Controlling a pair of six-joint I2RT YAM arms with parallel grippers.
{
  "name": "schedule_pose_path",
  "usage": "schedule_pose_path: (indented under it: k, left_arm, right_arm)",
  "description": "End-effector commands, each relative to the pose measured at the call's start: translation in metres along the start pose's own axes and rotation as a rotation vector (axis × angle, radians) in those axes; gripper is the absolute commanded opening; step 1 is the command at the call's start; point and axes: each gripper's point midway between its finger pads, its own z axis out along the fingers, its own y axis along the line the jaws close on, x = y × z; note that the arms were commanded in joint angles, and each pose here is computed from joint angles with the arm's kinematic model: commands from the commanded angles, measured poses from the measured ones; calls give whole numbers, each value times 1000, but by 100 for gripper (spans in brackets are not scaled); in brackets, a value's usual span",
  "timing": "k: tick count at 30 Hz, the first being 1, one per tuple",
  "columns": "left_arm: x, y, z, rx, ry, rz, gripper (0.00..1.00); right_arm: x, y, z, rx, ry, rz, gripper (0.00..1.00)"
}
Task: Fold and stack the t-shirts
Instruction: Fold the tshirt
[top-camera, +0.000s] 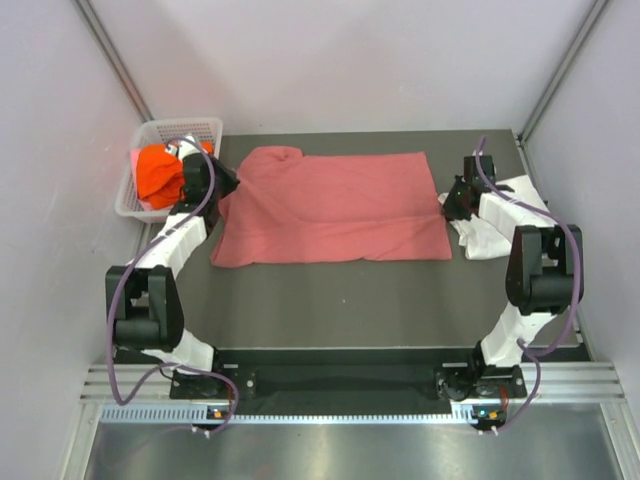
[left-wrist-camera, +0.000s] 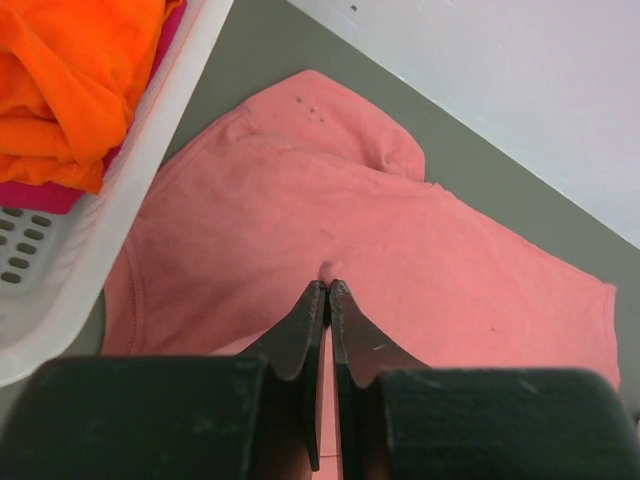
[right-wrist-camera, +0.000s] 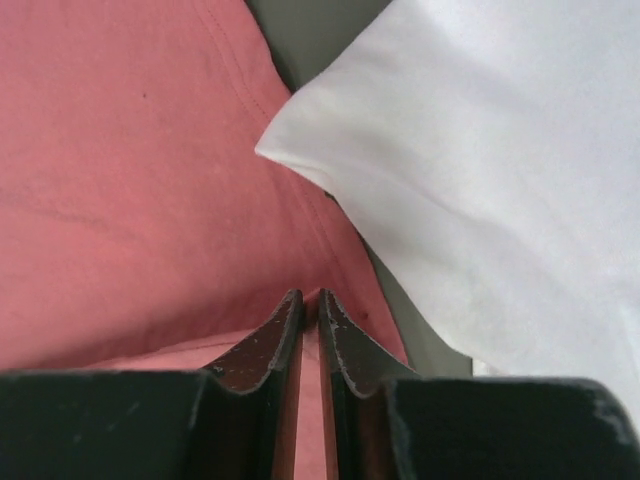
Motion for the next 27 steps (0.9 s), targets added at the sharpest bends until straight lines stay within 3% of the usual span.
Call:
schedule_pose_path:
  k: [1,4,6,7,9,11,17,19,24,25,27]
  left_arm:
    - [-22,-13,13,46,-80,-50,9]
    - [-16,-9,22,36,-78,-64,17]
    - [-16,-8,25,28,-70,-49,35]
    - [-18,-6,25,11,-73,-42,39]
    - [-18,-2,18,-17,-63,-34,62]
    - [-24,-3,6,-19,-77,-38,72]
    - [-41,4,-40,-82,-111,-43,86]
    - [-37,16,-55,-146,-86,-51,98]
    - [-44,53,-98,-301,-167,-75,98]
    - [-40,58,-102,-302,-155,-79,98]
    - [-31,67,-109,-301,-123,-106,98]
  right_arm:
    - [-29,18,4,-37,-77,-7,13]
    - [-33,18,10,-24,-68,-7,18]
    - [-34,17,9,-17,-68,-8,29]
    - [-35,19,6,-25,-79,-11,41]
    - [-33,18,-6,-46,-110,-11,57]
    - [-45,24,-25,-83,-185,-5,62]
    - [-41,22,-60,-110,-236,7,63]
    - [-38,10,-67,-72,-260,14,66]
    - [-31,-28,-89,0,-300,125,84]
    - [-28,-39,-89,4,-289,170,94]
    - [-13,-42,-86,-68,-245,207,96]
